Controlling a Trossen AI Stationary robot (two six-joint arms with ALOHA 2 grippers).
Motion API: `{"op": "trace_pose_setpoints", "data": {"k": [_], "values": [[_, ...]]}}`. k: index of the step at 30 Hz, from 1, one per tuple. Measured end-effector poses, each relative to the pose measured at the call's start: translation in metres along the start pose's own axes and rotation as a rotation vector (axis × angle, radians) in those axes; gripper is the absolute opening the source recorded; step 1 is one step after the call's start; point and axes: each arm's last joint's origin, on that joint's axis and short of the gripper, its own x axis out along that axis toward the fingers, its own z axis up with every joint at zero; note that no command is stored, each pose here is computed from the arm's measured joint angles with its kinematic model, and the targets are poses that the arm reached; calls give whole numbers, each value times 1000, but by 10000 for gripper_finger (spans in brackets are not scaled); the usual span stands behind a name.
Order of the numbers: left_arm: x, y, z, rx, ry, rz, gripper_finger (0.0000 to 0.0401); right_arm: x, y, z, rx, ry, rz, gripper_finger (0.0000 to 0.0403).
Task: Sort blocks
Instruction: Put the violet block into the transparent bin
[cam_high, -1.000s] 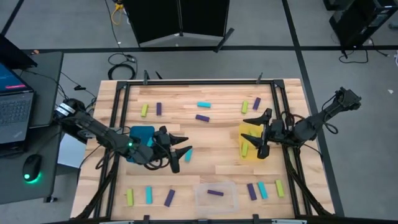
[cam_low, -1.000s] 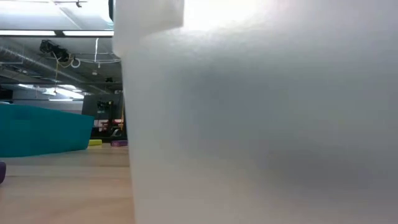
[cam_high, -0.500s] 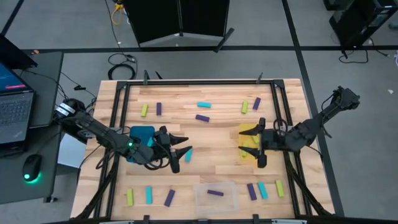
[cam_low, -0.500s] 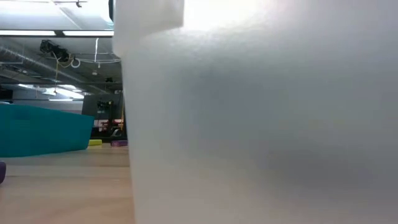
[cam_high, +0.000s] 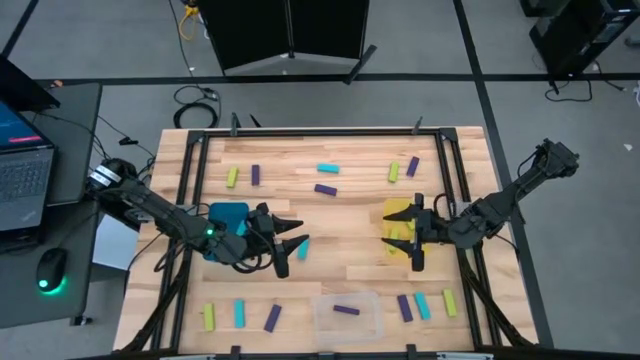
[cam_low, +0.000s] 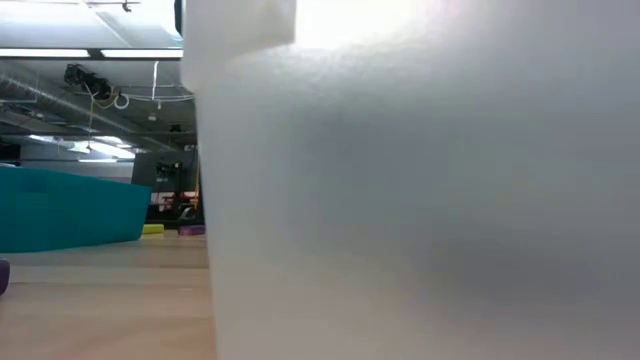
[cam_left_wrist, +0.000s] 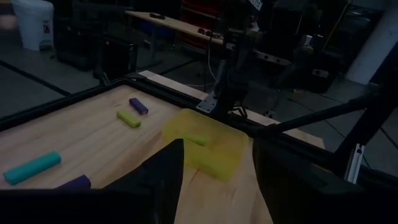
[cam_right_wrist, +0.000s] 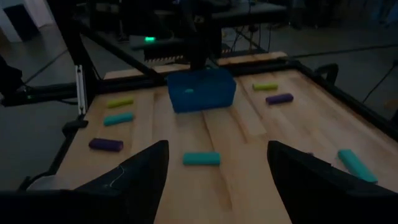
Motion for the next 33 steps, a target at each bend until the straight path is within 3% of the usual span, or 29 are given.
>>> {"op": "trace_pose_setpoints", "data": {"k": [8,12,16,26,33], "values": [[0,0,0,-2,0,0,198,37,4,-13,-7,89,29,284],[0,0,0,-2,0,0,198,56,-5,-18,-32,112,-43,284],[0,0,0,-2,0,0,198,77,-28,-16,-49,169,-139,284],[0,0,0,-6,-1,1,198,145,-99,-5,-79,331,-187,284],[0,0,0,-6,-1,1,198,189,-140,-23,-102,490,-207,284]]}}
